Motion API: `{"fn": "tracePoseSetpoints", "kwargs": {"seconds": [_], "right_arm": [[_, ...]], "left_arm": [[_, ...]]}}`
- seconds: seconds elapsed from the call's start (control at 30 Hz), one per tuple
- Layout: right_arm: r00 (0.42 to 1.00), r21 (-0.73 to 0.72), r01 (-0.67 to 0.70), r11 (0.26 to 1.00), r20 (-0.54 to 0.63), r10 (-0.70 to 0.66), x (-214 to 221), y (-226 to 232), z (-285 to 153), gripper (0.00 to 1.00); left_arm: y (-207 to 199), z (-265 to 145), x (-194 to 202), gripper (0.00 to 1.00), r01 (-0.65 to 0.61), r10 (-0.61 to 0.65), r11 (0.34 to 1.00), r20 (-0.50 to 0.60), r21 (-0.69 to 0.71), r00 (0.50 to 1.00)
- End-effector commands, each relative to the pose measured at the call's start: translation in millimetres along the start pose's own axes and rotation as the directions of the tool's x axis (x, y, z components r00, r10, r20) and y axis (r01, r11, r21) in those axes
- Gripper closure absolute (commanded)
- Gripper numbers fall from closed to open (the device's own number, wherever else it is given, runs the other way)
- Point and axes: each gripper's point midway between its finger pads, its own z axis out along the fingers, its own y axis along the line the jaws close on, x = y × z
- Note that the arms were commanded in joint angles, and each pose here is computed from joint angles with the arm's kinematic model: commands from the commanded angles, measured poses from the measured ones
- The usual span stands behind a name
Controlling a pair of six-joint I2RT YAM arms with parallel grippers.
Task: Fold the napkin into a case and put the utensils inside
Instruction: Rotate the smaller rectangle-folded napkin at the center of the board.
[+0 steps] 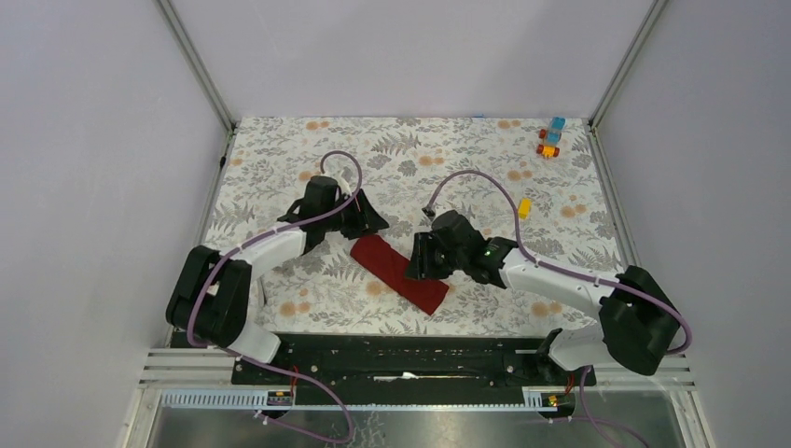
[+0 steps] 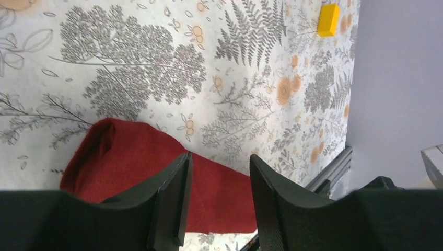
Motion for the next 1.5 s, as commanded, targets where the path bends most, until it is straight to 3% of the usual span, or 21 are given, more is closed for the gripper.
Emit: {"fn": "tracePoseSetpoints", "kwargs": {"seconds": [0.0,0.2,0.33,0.5,0.63,0.77,0.87,0.97,1.03,1.13,1.37,1.47], "right_arm": [[0.999,0.02,-0.049,0.999,-0.011,0.049,-3,-15,18,0.58],[0.983,0.166,-0.16,0.973,-0.059,0.172,30,-84,32,0.62],[0.974,0.281,-0.188,0.941,-0.07,0.216,40,-122,35,0.62],[0.992,0.426,-0.11,0.898,-0.003,0.123,-2,-155,24,0.62],[0.998,0.413,0.063,0.908,-0.053,-0.045,-37,-147,22,0.61],[0.991,0.337,0.134,0.932,-0.065,-0.118,-55,-121,13,0.57],[0.99,0.295,0.134,0.946,-0.075,-0.117,-54,-106,0,0.5],[0.994,0.116,0.039,0.992,-0.102,-0.028,-32,-75,0,0.48],[0.994,0.023,-0.053,0.998,-0.095,0.055,-18,-62,4,0.49],[0.991,0.096,-0.126,0.987,-0.033,0.13,-15,-83,14,0.52],[0.999,0.321,-0.054,0.946,0.016,0.051,-38,-137,41,0.64],[0.999,0.294,-0.026,0.955,-0.021,0.034,-57,-139,56,0.66]], "left_arm": [[25,15,-3,0.52,0.029,-0.029,0.998,-0.005,-0.053,1.0],[98,38,6,0.57,0.034,-0.04,0.952,-0.014,-0.303,0.999],[107,21,19,0.57,0.056,-0.048,0.948,0.036,-0.312,0.998],[102,-15,42,0.56,0.105,-0.082,0.953,0.091,-0.285,0.993],[89,-32,56,0.45,0.101,-0.088,0.969,0.071,-0.223,0.994],[54,-38,48,0.41,0.072,-0.067,0.991,0.043,-0.114,0.997],[30,-48,42,0.36,0.039,-0.036,0.997,0.042,-0.067,0.998],[14,-51,45,0.33,0.015,-0.015,1.0,0.004,-0.021,1.0],[12,-46,52,0.33,0.003,-0.004,1.0,-0.033,-0.012,0.999],[23,-31,67,0.37,-0.015,0.011,0.998,-0.082,-0.056,0.997],[66,-11,105,0.55,-0.007,-0.014,0.979,-0.1,-0.202,0.995],[57,-7,136,0.55,0.006,-0.03,0.985,-0.137,-0.171,0.99]]}}
